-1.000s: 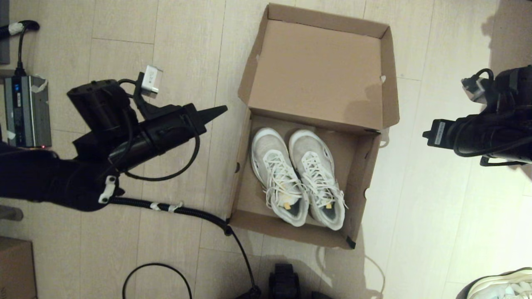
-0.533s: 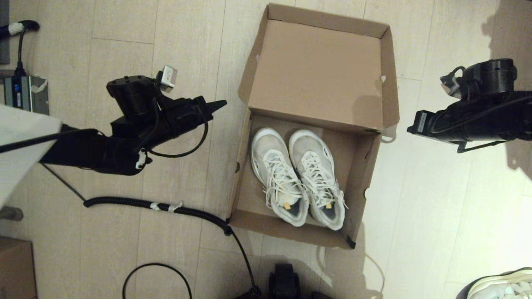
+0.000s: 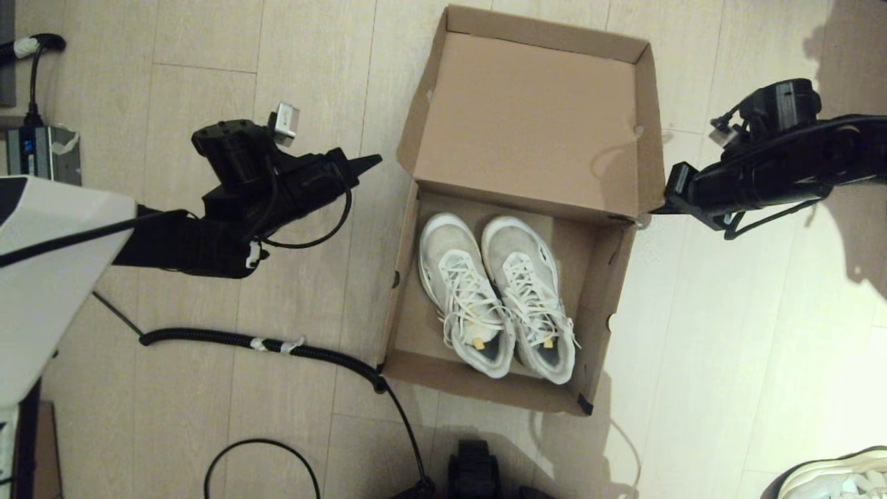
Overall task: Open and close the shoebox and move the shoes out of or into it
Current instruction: Close the shoe box
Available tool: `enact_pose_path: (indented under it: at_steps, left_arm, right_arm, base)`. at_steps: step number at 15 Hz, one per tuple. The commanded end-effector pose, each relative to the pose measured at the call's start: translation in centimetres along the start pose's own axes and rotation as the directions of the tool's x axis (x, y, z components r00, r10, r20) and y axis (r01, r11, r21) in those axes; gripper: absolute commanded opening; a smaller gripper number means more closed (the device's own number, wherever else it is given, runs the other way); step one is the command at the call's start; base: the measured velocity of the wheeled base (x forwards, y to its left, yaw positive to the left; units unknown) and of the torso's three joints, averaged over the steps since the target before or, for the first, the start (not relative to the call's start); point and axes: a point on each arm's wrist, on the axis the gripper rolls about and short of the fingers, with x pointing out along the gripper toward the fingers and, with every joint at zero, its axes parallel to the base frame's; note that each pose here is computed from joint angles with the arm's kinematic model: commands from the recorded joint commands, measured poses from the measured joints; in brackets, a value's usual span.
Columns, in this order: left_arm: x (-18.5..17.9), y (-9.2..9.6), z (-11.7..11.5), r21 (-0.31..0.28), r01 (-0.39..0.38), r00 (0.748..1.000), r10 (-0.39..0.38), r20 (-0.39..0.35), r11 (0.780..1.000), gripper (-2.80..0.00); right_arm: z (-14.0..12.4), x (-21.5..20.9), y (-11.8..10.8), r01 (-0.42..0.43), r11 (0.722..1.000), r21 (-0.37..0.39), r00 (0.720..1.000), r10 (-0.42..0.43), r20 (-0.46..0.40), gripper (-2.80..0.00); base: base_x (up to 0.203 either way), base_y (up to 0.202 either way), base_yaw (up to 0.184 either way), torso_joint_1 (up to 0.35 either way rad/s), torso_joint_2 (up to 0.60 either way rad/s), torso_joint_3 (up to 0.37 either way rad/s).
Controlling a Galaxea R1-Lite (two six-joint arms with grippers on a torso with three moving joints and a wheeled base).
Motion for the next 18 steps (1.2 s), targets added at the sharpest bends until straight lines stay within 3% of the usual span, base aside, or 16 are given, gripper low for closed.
enact_pose_path:
  at_steps: [1,3,6,8,10,14,15,18]
  left_arm:
    - [0.2,0.0,0.2,-0.039,0.016,1.000,-0.015,0.009,0.999,-2.80]
    - [0.6,-0.1,0.8,-0.129,0.043,0.999,-0.038,0.038,0.991,-2.80]
    - [1.3,-0.4,1.4,-0.172,0.114,0.993,-0.105,0.060,0.979,-2.80]
    - [1.6,-0.8,1.5,-0.184,0.151,0.988,-0.142,0.059,0.971,-2.80]
    - [1.8,-0.6,1.2,-0.197,0.164,0.986,-0.158,0.043,0.967,-2.80]
    - [1.6,-0.7,1.4,-0.186,0.175,0.984,-0.167,0.060,0.967,-2.80]
    - [1.5,-0.8,1.6,-0.183,0.177,0.984,-0.169,0.063,0.967,-2.80]
    - [1.3,-1.5,2.2,-0.173,0.189,0.981,-0.179,0.072,0.967,-2.80]
  right_arm:
    - [-0.1,0.7,-0.7,-0.070,0.997,0.037,0.996,0.072,-0.052,-2.80]
    - [0.6,0.2,-1.4,-0.159,0.987,0.033,0.987,0.160,-0.018,-2.80]
    - [0.6,0.6,-3.1,-0.221,0.975,-0.012,0.973,0.222,0.068,-2.80]
    - [0.5,0.7,-4.0,-0.292,0.955,-0.046,0.944,0.296,0.144,-2.80]
    - [0.8,0.5,-4.6,-0.419,0.908,-0.025,0.886,0.415,0.207,-2.80]
    - [1.3,0.4,-5.2,-0.647,0.762,0.035,0.737,0.613,0.284,-2.80]
    - [1.2,1.0,-5.6,-0.671,0.739,0.059,0.721,0.633,0.282,-2.80]
    - [0.9,1.7,-6.0,-0.673,0.737,0.064,0.721,0.634,0.279,-2.80]
  base:
    - [0.000,0.000,0.000,0.000,0.00,0.000]
    - [0.000,0.000,0.000,0.000,0.00,0.000]
    - [0.000,0.000,0.000,0.000,0.00,0.000]
    - [0.000,0.000,0.000,0.000,0.00,0.000]
    - [0.000,0.000,0.000,0.000,0.00,0.000]
    - [0.000,0.000,0.000,0.000,0.00,0.000]
    - [0.000,0.000,0.000,0.000,0.00,0.000]
    - [0.000,0.000,0.000,0.000,0.00,0.000]
